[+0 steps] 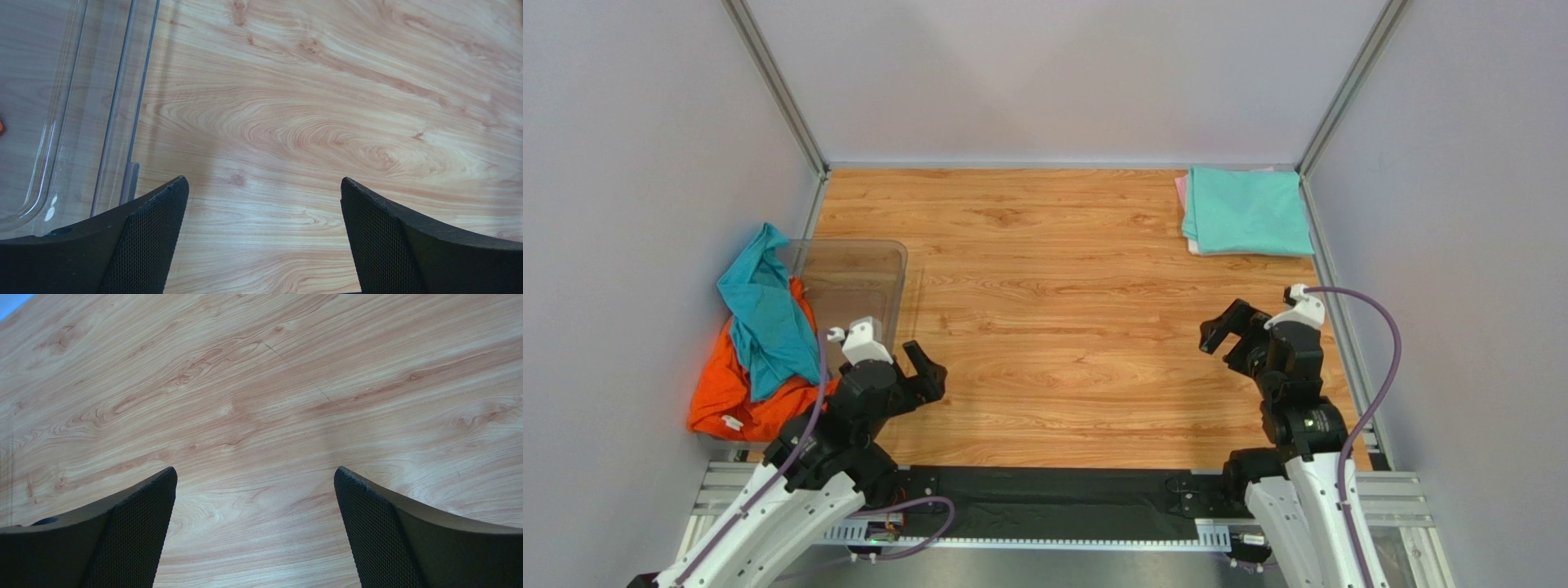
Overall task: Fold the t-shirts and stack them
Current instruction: Grab the tshirt from the pile
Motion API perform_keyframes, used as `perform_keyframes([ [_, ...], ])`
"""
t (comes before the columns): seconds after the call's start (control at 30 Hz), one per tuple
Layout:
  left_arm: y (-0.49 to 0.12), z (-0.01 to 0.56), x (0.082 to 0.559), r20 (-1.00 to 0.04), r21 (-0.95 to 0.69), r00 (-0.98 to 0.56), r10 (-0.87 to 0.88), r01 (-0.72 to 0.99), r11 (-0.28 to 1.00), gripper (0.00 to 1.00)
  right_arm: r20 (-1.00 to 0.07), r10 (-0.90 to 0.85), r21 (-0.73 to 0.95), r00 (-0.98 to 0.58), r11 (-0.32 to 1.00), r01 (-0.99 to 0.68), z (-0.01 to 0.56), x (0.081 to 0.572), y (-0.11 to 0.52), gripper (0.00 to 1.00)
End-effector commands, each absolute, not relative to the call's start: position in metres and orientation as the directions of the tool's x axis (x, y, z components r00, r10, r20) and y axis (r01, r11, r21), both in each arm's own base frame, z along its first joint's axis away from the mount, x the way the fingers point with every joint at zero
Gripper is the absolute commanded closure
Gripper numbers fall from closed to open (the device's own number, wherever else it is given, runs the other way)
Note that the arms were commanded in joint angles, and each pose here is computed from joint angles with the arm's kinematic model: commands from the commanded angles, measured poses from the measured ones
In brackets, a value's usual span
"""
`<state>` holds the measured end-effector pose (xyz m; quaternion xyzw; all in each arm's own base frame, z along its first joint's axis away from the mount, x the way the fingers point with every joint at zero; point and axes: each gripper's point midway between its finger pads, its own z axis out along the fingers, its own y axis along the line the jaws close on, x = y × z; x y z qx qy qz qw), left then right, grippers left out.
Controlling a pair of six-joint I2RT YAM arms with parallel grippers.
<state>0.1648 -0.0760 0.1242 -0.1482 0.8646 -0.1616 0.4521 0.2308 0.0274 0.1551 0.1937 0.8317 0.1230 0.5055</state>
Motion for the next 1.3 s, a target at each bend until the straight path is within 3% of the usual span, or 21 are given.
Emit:
perform_keyframes([
  [0.0,-0.077,0.138,0.174,-0.74,-0.404,-0.533,-0.41,-0.135,0.905,0.0,-0.802,0.458,0.421,-0.384,0.889,0.181,0.166,0.238,0.03,0.0],
  [0.17,-0.067,0.141,0.193,-0.747,-0.257,-0.563,-0.354,-0.247,0.934,0.0,-0.782,0.454,0.415,-0.427,0.89,0.188,0.16,0.24,0.033,0.0],
  [0.33,-0.072,0.185,0.234,-0.782,-0.314,-0.483,-0.394,-0.24,0.918,0.0,-0.779,0.451,0.415,-0.436,0.892,0.182,0.159,0.241,0.034,0.0],
  [0.53,-0.014,0.208,0.269,-0.765,-0.281,-0.427,-0.483,-0.453,0.846,0.0,-0.781,0.449,0.415,-0.435,0.893,0.175,0.159,0.242,0.035,0.0],
  [0.73,0.082,0.2,0.284,-0.749,-0.238,-0.309,-0.586,-0.7,0.673,0.0,-0.777,0.442,0.413,-0.448,0.895,0.168,0.157,0.244,0.037,0.0],
  [1.0,0.158,0.183,0.264,-0.76,-0.226,-0.121,-0.639,-0.872,0.434,0.0,-0.769,0.429,0.418,-0.473,0.898,0.135,0.157,0.248,0.044,0.0],
  [1.1,0.177,0.181,0.259,-0.769,-0.253,-0.038,-0.638,-0.899,0.358,0.06,-0.767,0.426,0.412,-0.48,0.9,0.14,0.155,0.248,0.043,0.0],
  [1.13,0.184,0.177,0.256,-0.76,-0.257,-0.014,-0.65,-0.912,0.32,0.15,-0.764,0.426,0.411,-0.484,0.9,0.144,0.153,0.248,0.043,0.0],
  [1.17,0.19,0.177,0.258,-0.756,-0.273,0.011,-0.655,-0.914,0.301,0.18,-0.761,0.427,0.41,-0.489,0.9,0.147,0.152,0.248,0.043,0.0],
  [1.27,0.201,0.169,0.263,-0.713,-0.314,0.062,-0.698,-0.919,0.238,0.17,-0.759,0.425,0.401,-0.492,0.902,0.16,0.148,0.247,0.041,0.0],
])
